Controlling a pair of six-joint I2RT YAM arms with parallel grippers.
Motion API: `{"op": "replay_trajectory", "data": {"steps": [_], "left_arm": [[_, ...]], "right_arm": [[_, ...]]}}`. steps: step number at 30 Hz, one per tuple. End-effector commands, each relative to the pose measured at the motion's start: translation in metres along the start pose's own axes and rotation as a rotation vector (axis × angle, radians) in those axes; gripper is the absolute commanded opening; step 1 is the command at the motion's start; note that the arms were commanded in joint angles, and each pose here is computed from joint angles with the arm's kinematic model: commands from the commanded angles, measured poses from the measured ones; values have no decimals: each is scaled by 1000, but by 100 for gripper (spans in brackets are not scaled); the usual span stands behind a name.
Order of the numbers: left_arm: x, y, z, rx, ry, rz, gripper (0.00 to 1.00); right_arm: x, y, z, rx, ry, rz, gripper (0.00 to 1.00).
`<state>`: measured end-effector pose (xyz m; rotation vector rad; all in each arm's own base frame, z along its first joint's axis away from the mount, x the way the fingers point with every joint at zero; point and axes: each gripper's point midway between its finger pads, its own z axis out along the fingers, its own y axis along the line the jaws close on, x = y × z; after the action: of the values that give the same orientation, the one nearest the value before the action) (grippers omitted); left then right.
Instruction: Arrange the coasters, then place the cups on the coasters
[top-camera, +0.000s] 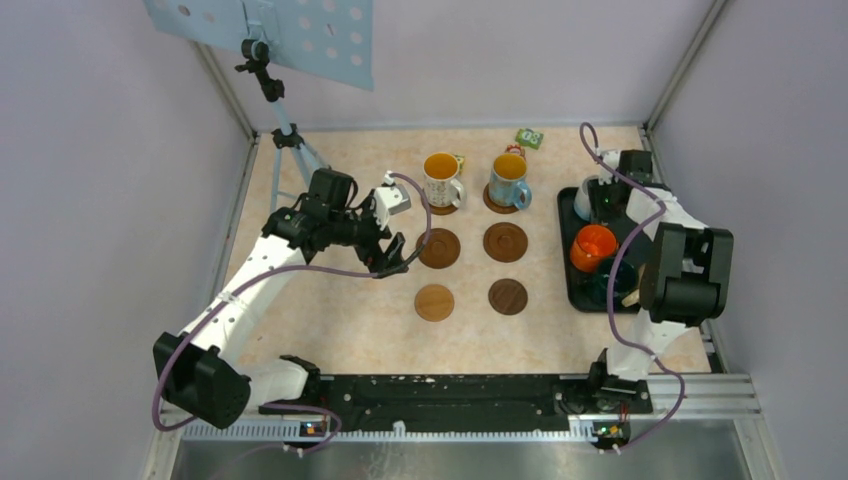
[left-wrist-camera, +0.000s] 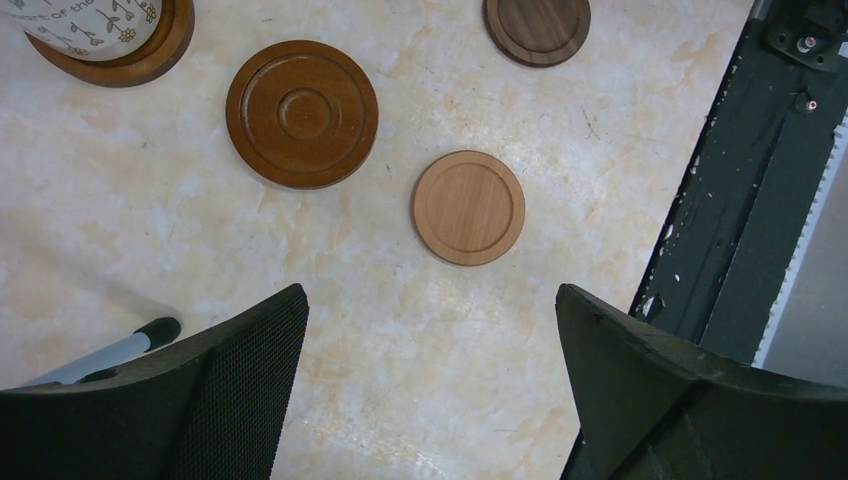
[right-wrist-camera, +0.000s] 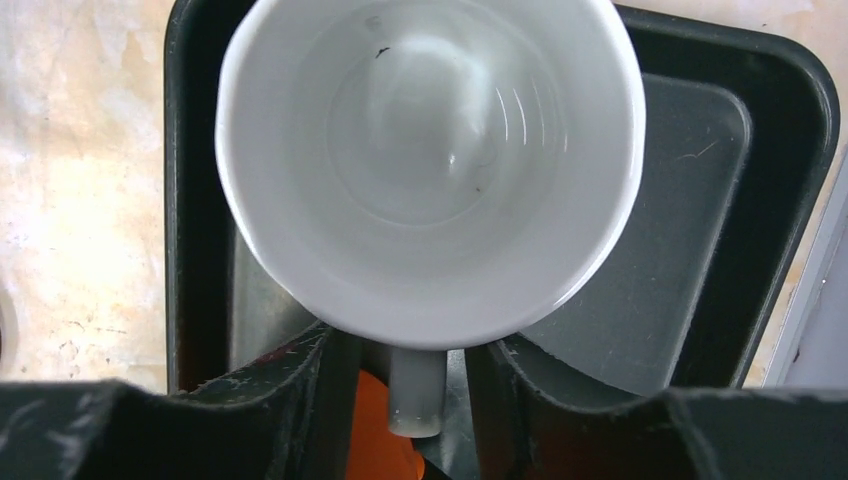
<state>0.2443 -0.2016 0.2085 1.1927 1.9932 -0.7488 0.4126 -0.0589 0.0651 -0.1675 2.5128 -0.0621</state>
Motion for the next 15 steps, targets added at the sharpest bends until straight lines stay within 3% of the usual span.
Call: {"op": "replay_trajectory", "data": {"steps": [1,9,15], "left_arm": [[-6,0,-2,-11,-35,17,99],[-7,2,-1,-11,-37,15,99],[-8,3,-2,-18,-40,13,99]], "right_arm": [[-10,-3,7,12,-56,-4,38],[-16,-4,-2,19,-77,-6,1],[-44,-3,-33,11,-175,-14,0]]}}
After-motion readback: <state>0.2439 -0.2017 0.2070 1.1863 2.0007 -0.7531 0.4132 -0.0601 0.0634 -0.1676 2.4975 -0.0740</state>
